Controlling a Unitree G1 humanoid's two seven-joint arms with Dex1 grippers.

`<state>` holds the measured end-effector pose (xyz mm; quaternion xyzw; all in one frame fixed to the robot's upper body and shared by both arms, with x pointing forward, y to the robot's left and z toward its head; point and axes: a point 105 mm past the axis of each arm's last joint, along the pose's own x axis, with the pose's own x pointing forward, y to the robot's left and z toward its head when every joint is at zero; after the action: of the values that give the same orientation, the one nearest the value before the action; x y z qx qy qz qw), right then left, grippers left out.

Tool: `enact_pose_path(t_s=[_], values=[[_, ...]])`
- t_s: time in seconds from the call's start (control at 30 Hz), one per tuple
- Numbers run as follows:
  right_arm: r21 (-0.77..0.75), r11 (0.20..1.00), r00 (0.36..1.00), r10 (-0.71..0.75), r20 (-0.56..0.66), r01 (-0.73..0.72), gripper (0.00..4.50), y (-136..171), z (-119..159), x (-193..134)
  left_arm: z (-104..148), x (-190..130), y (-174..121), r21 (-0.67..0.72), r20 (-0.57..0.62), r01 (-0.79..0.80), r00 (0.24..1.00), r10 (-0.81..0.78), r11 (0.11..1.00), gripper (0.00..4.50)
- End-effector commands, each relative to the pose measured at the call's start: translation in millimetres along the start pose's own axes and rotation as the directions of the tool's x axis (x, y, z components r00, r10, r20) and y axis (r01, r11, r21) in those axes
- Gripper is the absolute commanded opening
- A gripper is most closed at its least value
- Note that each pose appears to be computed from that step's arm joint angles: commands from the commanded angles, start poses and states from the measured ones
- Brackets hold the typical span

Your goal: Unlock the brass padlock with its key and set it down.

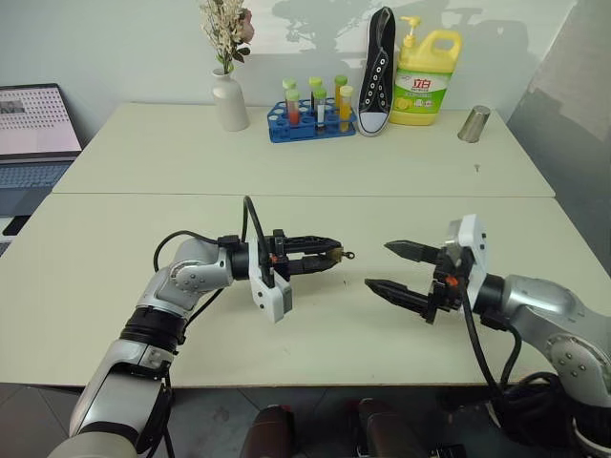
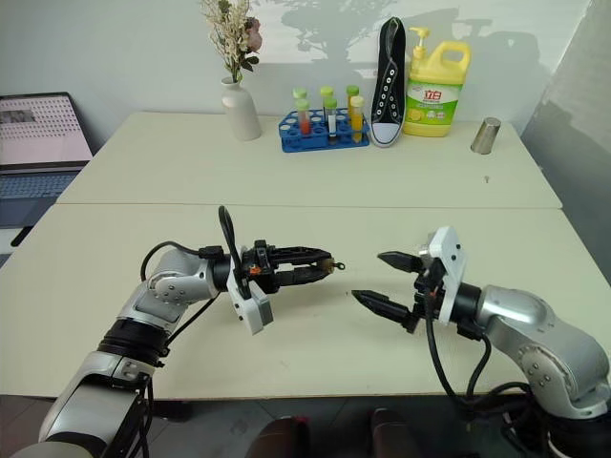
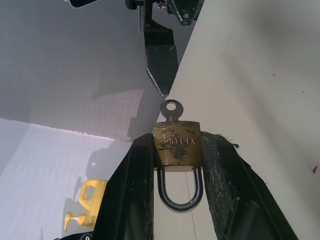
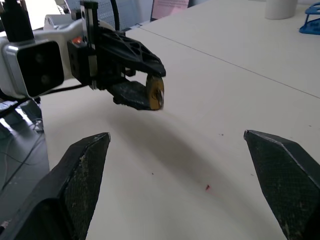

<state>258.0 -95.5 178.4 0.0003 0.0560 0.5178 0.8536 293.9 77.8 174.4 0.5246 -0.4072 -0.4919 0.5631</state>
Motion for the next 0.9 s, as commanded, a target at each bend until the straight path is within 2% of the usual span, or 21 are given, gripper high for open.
enact_pose_path(t_s=[0.03,0.53,0.6,0.67,0.9], values=[[0.058,0.995,0.996,0.078,0.035,-0.08,4.5,7,7,10,5,0,4,0.032,0.017,-0.014,1.0,0.013,0.999,0.97],[0.092,0.982,0.986,0.166,0.012,-0.167,4.5,7,8,27,9,3,7,0.042,0.015,-0.006,1.0,0.006,0.999,0.97],[0.104,0.98,0.985,0.171,0.016,-0.171,4.14,7,8,27,10,3,6,0.039,0.014,-0.007,1.0,0.007,0.999,0.97],[0.11,0.979,0.985,0.172,0.015,-0.173,3.58,6,8,27,11,2,5,0.038,0.013,-0.007,1.0,0.007,0.999,0.97],[0.131,0.973,0.982,0.189,0.029,-0.191,0.98,7,11,27,12,-1,6,0.035,0.002,-0.006,1.0,0.006,0.999,0.97]])
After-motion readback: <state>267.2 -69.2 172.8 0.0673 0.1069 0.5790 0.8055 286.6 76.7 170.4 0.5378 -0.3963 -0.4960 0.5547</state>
